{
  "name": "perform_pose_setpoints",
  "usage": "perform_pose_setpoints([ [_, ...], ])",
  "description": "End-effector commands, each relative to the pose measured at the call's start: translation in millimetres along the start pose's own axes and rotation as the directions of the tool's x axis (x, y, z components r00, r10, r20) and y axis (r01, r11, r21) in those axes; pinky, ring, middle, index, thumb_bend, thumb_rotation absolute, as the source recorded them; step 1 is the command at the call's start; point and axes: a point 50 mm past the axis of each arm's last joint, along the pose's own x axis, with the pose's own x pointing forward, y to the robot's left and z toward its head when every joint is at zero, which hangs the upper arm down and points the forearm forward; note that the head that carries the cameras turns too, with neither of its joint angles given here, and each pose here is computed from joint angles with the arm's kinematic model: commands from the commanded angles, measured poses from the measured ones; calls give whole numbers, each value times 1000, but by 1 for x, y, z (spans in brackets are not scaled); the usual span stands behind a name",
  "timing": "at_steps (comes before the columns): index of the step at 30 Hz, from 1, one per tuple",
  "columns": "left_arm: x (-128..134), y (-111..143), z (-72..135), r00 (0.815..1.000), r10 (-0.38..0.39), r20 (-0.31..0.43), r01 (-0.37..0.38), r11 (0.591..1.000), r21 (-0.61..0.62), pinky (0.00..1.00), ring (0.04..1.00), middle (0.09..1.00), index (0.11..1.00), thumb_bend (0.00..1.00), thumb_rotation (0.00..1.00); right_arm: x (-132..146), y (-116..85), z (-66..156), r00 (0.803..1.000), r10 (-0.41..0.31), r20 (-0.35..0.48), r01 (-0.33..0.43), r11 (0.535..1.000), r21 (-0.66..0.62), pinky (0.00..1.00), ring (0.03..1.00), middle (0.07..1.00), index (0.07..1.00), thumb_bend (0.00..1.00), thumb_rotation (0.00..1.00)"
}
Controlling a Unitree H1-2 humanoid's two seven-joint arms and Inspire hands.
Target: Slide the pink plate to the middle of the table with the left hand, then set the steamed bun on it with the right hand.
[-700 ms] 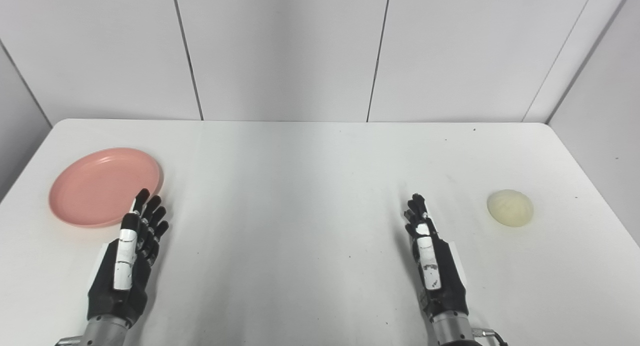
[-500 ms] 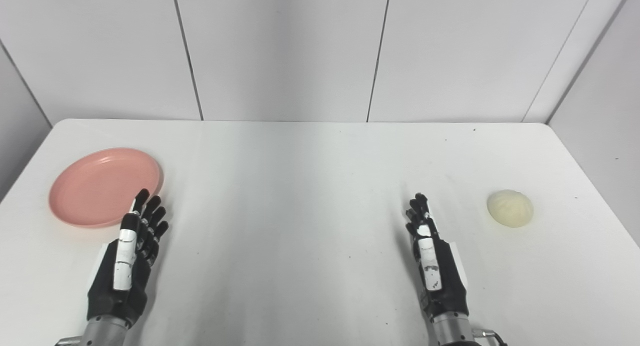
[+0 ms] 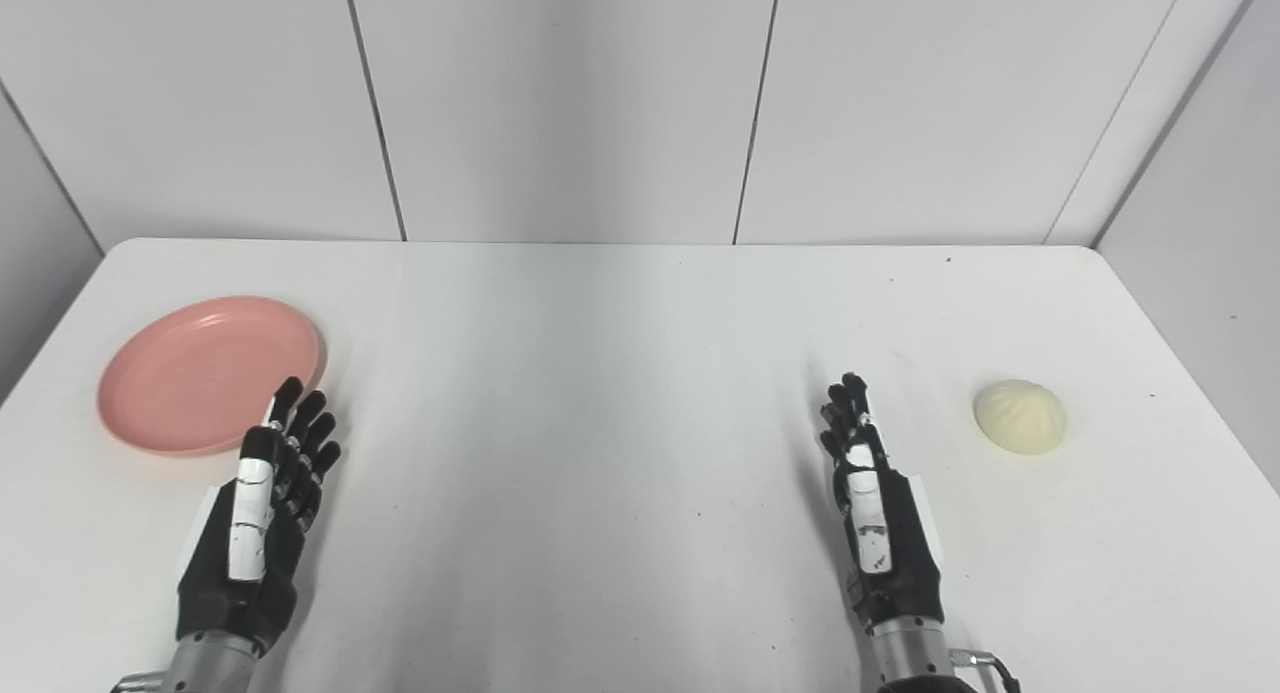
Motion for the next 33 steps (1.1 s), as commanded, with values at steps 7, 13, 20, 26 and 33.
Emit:
perform_pose_setpoints([
  [7, 4, -10, 3, 997, -26, 71, 26, 1000, 2, 1000, 1000, 1000, 1000, 862, 901, 2, -7, 4, 999, 2, 43, -3, 1000, 12, 1000, 994, 987, 1000, 863, 1000],
  [13, 5, -27, -4, 997, -28, 66, 28, 1000, -1, 1000, 1000, 1000, 1000, 843, 920, 2, -18, 1, 999, 18, 33, -18, 1000, 25, 1000, 1000, 1000, 1000, 818, 1000],
  [20, 8, -37, -16, 998, -21, 63, 21, 1000, -6, 1000, 1000, 1000, 1000, 771, 958, 2, -26, 0, 1000, 11, 27, -12, 1000, 18, 964, 946, 957, 983, 834, 1000],
  [26, 11, -41, -25, 998, -14, 67, 14, 1000, 2, 1000, 1000, 1000, 1000, 769, 952, 3, -27, 2, 1000, 21, 15, -22, 1000, 21, 853, 889, 907, 918, 862, 1000],
  [33, 14, -41, -34, 997, -13, 73, 12, 1000, 4, 1000, 1000, 1000, 1000, 787, 942, 4, -24, -1, 1000, 29, 10, -29, 999, 30, 839, 886, 906, 900, 929, 1000],
])
